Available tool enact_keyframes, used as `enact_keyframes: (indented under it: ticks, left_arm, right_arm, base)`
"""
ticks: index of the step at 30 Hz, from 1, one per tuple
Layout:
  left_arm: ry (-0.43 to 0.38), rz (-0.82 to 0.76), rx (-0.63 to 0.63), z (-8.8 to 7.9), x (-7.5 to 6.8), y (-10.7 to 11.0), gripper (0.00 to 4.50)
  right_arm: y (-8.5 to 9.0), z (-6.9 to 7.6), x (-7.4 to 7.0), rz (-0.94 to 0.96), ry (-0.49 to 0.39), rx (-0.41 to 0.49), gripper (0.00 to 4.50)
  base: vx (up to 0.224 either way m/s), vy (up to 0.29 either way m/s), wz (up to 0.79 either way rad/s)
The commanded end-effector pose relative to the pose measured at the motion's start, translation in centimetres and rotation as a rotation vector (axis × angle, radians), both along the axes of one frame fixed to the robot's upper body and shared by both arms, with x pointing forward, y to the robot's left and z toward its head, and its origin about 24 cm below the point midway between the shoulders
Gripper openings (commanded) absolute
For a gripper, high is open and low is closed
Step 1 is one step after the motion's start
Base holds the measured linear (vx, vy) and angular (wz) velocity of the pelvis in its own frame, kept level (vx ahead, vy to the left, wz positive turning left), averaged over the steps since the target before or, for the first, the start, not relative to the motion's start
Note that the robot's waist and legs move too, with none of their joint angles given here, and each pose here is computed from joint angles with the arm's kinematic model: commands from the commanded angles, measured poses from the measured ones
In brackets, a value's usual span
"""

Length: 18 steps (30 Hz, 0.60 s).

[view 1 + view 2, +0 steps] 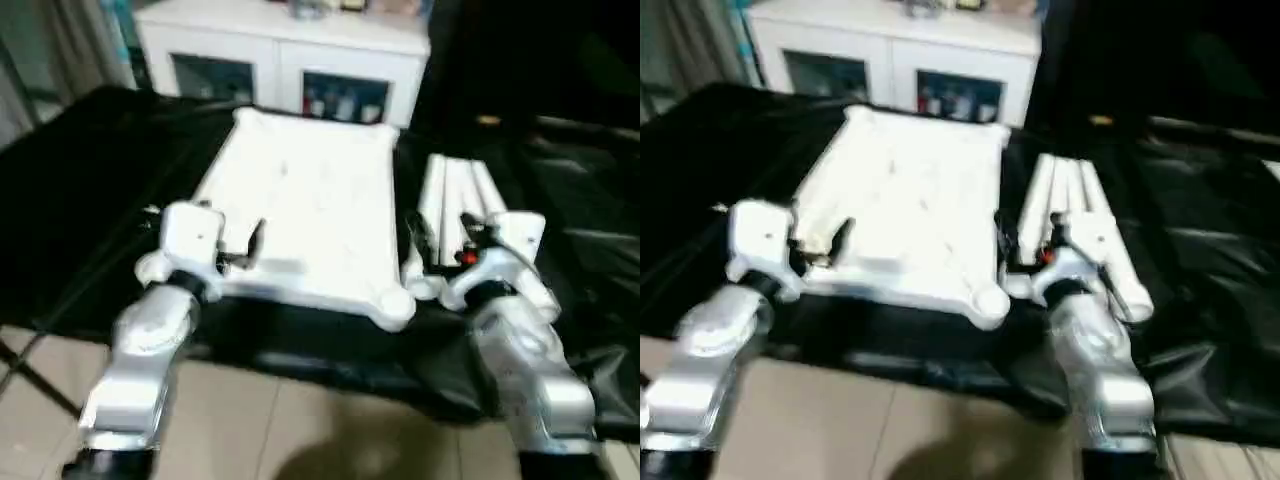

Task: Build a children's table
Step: Move to table

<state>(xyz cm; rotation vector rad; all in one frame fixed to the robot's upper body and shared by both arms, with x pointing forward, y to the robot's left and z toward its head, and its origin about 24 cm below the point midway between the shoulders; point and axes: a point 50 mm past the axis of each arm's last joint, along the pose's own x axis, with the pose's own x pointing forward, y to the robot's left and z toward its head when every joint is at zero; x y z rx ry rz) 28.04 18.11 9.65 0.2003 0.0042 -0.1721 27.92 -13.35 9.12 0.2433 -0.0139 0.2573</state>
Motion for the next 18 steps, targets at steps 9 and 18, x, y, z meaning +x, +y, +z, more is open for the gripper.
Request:
enact_keyframes:
  ticks: [9,18]
  left_arm:
    - [-0.007,-0.044,-0.001,0.1,0.5,-0.4,4.50]
    - [-0.006,-0.437,-0.034,0.8,-1.5,-0.8,4.50]
  right_arm:
    - [-1.1,1.6,0.6,0.059,-0.044,-0.072,4.45]
    - [-0.2,4.0,-0.5,0.496,-0.120,-0.243,4.45]
  base:
    - [0.121,-0.015,-0.10]
    - [0.078,-0.013,0.00]
